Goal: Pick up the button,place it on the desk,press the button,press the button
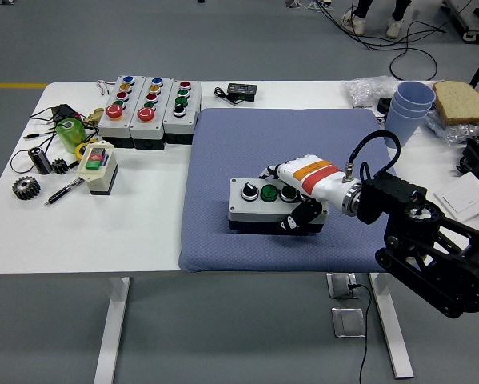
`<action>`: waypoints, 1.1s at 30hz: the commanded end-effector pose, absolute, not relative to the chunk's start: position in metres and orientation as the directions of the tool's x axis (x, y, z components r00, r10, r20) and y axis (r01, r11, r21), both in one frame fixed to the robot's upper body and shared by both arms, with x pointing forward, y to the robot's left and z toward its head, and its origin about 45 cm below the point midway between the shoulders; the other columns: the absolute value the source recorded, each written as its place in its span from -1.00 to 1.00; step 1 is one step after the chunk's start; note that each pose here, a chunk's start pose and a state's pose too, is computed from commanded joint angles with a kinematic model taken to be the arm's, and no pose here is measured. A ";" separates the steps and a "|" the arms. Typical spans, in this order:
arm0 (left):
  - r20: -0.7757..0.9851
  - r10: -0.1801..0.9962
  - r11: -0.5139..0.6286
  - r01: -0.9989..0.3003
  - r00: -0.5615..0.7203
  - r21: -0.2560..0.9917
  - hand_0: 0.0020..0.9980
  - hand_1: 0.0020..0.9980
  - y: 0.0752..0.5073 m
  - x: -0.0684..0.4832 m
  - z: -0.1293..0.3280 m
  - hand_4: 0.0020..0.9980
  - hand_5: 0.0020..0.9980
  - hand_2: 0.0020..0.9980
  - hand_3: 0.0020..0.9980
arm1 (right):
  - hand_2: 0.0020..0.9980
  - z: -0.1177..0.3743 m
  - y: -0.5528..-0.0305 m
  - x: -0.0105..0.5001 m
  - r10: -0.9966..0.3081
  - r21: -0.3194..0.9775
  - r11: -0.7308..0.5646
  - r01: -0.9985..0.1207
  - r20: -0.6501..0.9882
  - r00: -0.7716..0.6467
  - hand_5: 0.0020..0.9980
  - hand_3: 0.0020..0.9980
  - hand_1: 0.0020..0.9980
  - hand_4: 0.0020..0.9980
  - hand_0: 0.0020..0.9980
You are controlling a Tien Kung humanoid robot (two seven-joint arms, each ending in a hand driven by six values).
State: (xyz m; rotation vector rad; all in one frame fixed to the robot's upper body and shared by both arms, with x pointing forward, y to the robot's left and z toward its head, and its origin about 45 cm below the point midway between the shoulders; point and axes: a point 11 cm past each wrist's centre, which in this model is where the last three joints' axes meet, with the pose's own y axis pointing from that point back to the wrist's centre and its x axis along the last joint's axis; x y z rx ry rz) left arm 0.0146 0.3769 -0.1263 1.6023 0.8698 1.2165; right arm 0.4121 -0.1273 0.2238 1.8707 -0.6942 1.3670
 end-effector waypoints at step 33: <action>0.324 0.907 -0.336 -0.002 0.269 0.942 0.30 0.41 0.378 0.019 -0.126 -0.21 0.47 0.46 0.30 | -0.17 0.218 -0.136 0.418 -0.022 0.193 -0.600 -0.776 0.966 0.257 -0.76 0.02 -0.63 0.47 -0.52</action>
